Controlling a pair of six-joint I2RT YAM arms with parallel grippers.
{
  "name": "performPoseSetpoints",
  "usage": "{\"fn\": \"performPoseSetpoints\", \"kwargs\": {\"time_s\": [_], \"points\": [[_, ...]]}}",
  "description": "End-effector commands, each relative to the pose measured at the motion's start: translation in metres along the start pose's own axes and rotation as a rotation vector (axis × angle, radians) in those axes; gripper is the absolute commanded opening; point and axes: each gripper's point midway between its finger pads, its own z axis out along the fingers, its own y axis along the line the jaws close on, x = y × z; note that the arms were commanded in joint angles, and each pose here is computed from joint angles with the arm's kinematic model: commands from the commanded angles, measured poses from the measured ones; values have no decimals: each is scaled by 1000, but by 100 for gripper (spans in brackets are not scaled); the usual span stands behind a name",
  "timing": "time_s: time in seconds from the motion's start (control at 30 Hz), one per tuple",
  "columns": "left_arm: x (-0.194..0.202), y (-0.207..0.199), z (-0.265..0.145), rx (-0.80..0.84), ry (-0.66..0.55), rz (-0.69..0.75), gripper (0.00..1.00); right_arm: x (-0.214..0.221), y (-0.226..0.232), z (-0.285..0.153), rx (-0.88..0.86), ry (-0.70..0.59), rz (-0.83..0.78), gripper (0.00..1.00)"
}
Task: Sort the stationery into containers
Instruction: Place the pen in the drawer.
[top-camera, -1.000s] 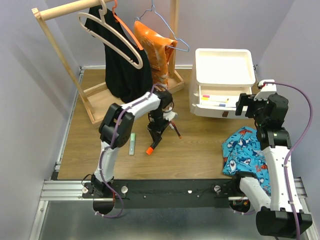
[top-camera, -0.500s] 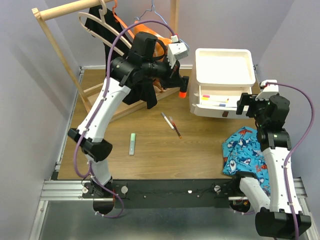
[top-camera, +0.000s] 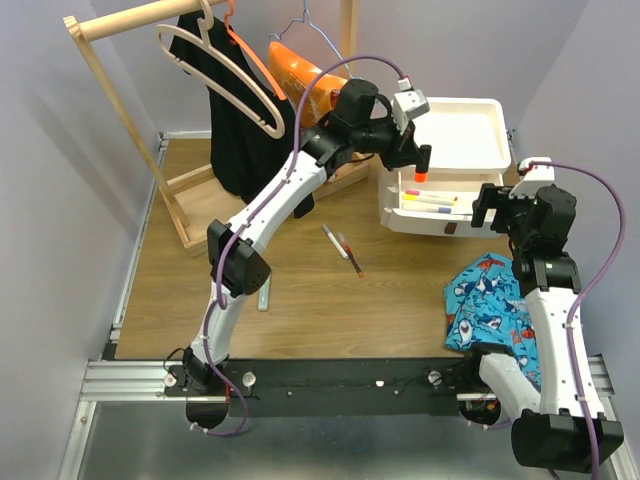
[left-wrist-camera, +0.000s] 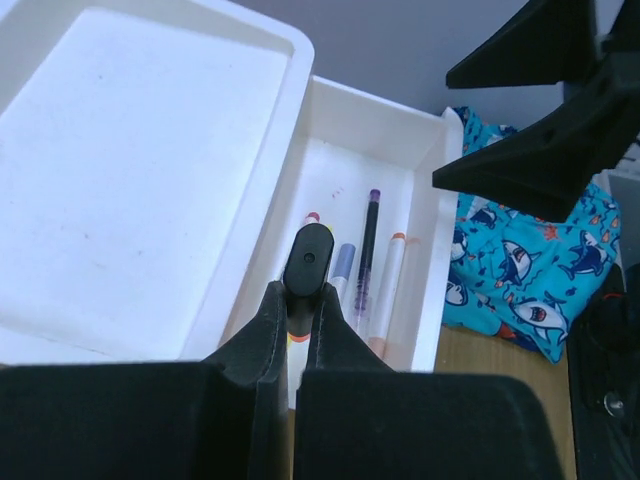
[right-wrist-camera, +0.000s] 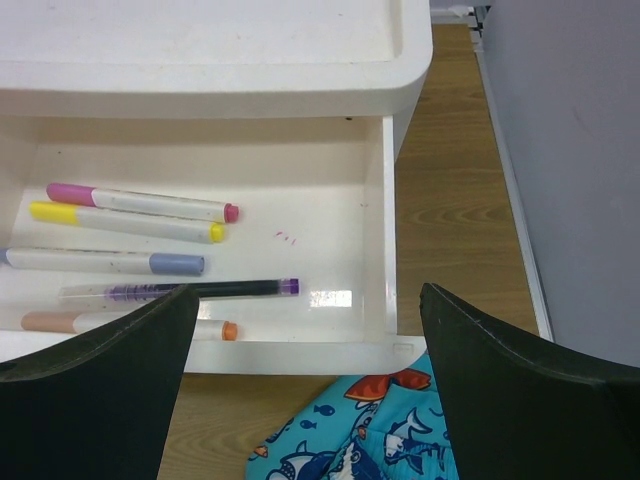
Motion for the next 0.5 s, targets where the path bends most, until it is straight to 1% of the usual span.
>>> {"fn": "performPoseSetpoints", "kwargs": {"time_s": [0.0, 0.03, 0.07, 0.1, 0.13, 0.17, 0.23, 0.27, 0.37, 0.4, 0.47], "points": [[0, 0, 12, -41, -3, 95, 0, -17, -3, -11, 17, -45, 8, 99], [3, 1, 15, -57, 6, 104, 0, -17, -3, -11, 17, -48, 7, 99], [7, -3, 18, -53, 17, 111, 3, -17, -4, -12, 19, -48, 7, 99], [11, -3, 19, -61, 28, 129, 9, -17, -4, -12, 19, -48, 7, 99], [15, -3, 20, -66, 38, 134, 18, -17, -4, -12, 19, -51, 7, 99], [15, -2, 20, -81, 43, 149, 33, -16, -4, -12, 19, -48, 7, 99], [16, -9, 22, -71, 51, 174, 42, -15, -3, -11, 17, -48, 10, 99], [13, -10, 20, -70, 44, 176, 51, -15, -3, -11, 14, -48, 10, 99], [-3, -19, 11, -52, 8, 166, 62, -14, -2, -10, 9, -50, 15, 99], [-14, -23, 2, -62, -7, 169, 64, -14, -2, -9, 9, -50, 15, 99], [-19, -19, -13, -97, -6, 165, 67, -15, -2, -9, 11, -53, 15, 99]]}}
